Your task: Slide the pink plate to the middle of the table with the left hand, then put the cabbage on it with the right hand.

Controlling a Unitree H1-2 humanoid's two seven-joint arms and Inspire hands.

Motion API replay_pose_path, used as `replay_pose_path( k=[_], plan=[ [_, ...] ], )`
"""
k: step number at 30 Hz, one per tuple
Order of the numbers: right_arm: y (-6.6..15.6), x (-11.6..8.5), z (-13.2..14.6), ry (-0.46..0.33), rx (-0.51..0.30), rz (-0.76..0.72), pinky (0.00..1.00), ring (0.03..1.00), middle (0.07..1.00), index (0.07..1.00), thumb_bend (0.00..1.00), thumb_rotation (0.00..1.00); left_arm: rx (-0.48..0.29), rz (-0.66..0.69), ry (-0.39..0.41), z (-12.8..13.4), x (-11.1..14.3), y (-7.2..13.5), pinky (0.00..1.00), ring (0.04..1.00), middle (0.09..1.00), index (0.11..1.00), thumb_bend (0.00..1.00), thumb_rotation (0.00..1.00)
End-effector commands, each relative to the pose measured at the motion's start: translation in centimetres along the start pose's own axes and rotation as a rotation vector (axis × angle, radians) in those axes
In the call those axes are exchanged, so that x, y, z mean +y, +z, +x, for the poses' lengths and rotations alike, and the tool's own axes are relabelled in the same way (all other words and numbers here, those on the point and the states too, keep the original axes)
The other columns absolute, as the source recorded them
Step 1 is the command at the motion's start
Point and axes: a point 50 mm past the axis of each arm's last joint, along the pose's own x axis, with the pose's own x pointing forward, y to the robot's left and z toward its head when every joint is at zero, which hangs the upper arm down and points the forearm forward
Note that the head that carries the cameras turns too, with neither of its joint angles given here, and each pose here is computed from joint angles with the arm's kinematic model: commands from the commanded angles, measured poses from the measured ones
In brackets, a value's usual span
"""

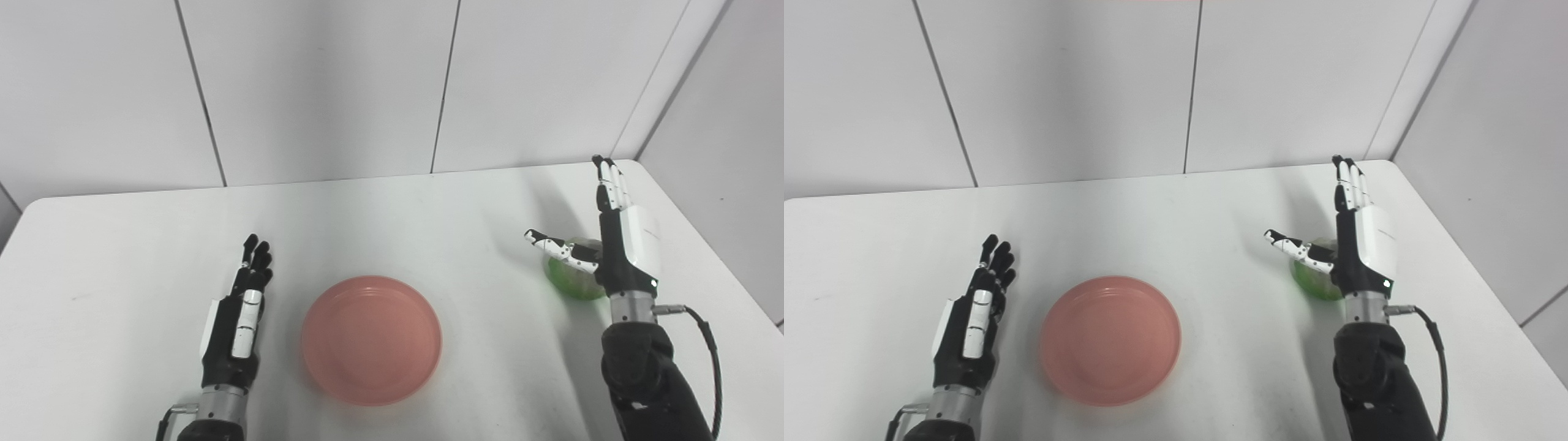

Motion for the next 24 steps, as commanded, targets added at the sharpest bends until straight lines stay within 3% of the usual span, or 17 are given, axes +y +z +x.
replay_pose_path(
  k=[1, 6, 10, 17, 24],
  plan=[
    [0.4, -1.7, 1.1, -0.02, 0.014, -0.028, 0.91, 1.0, 0.998, 0.984, 0.89, 0.41, 0.004, 0.019, -0.006, -0.8, 0.8, -0.8, 1.0, 0.992, 0.98, 0.973, 0.67, 0.93],
    [0.0, -2.4, 1.4, 0.043, 0.049, -0.04, 0.92, 1.0, 1.0, 0.998, 0.92, 0.3, 0.005, 0.016, -0.014, -1.1, 1.2, -0.9, 1.0, 0.994, 0.979, 0.968, 0.71, 0.9],
    [1.0, -3.4, 1.1, 0.129, 0.037, -0.053, 0.91, 0.995, 0.991, 0.999, 0.97, 0.18, 0.01, 0.007, -0.018, -1.1, 1.5, -0.9, 1.0, 0.984, 0.968, 0.969, 0.71, 0.87],
    [1.9, -4.5, 1.2, 0.214, 0.052, -0.094, 0.91, 0.97, 0.963, 0.954, 0.95, 0.17, 0.016, 0.004, -0.032, -1.0, 1.9, -0.9, 1.0, 0.988, 0.964, 0.957, 0.7, 0.86],
    [2.2, -4.5, 1.1, 0.247, 0.075, -0.099, 0.88, 0.956, 0.95, 0.933, 0.95, 0.12, 0.01, 0.004, -0.032, -0.9, 2.1, -0.9, 0.99, 0.975, 0.955, 0.95, 0.71, 0.82]
  ],
)
